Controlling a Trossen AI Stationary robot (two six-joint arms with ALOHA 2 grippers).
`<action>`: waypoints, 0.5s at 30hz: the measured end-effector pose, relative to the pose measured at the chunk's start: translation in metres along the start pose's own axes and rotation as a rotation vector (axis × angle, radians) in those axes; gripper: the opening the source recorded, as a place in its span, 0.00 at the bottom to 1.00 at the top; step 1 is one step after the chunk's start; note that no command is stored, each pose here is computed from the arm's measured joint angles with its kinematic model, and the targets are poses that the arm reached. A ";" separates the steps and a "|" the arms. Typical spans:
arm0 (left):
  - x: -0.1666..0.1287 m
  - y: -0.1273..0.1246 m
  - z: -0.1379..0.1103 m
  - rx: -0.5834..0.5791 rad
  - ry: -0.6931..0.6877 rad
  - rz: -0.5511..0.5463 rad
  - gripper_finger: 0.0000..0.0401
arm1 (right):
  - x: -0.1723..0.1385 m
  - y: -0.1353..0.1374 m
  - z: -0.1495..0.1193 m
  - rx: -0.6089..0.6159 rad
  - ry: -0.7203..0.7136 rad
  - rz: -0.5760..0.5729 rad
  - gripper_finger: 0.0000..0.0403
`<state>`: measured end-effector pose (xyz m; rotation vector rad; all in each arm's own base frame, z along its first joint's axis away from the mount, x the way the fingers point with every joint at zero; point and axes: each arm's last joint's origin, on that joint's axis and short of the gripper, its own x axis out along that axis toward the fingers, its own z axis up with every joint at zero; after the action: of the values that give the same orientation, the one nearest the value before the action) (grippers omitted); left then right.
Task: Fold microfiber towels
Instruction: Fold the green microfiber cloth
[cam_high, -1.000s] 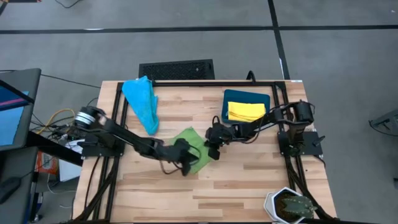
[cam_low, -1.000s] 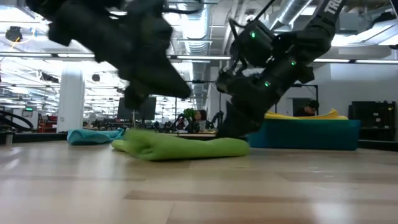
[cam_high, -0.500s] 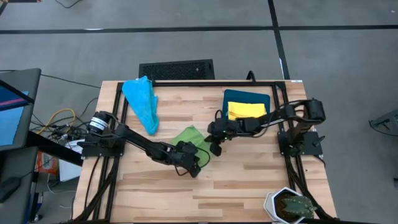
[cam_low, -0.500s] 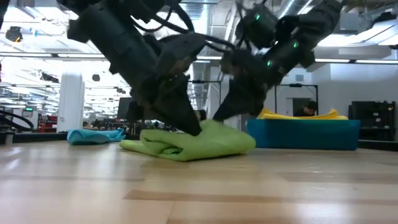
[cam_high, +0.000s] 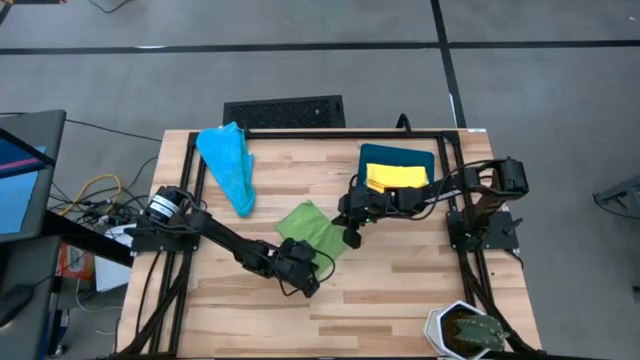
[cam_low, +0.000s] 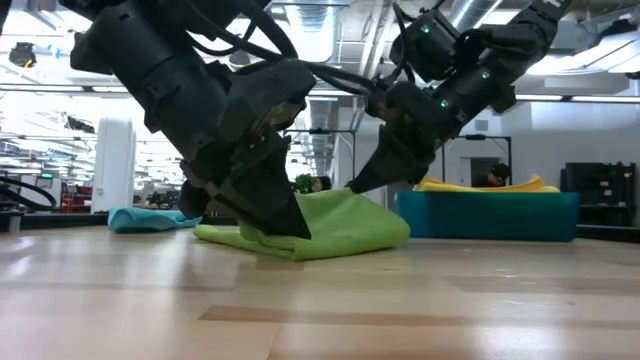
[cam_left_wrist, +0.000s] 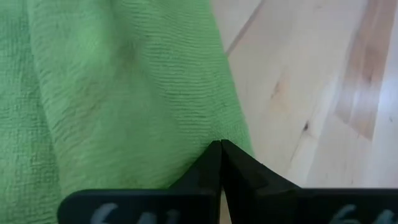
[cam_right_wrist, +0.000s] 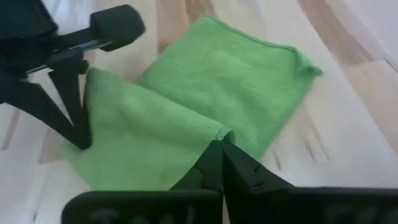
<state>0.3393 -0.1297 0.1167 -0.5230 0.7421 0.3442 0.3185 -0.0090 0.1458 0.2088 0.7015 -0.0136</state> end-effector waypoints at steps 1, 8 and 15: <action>0.000 0.000 0.000 0.000 0.000 0.000 0.00 | 0.002 0.000 -0.001 -0.011 -0.001 0.003 0.05; -0.002 -0.003 0.002 -0.050 0.013 -0.039 0.00 | 0.014 -0.003 -0.014 0.000 0.077 0.031 0.16; -0.031 -0.011 0.021 -0.092 -0.111 -0.042 0.00 | 0.000 -0.009 0.005 -0.006 -0.030 0.029 0.33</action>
<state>0.3347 -0.1307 0.1550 -0.6005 0.6091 0.3669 0.3209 -0.0192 0.1477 0.2129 0.6681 0.0124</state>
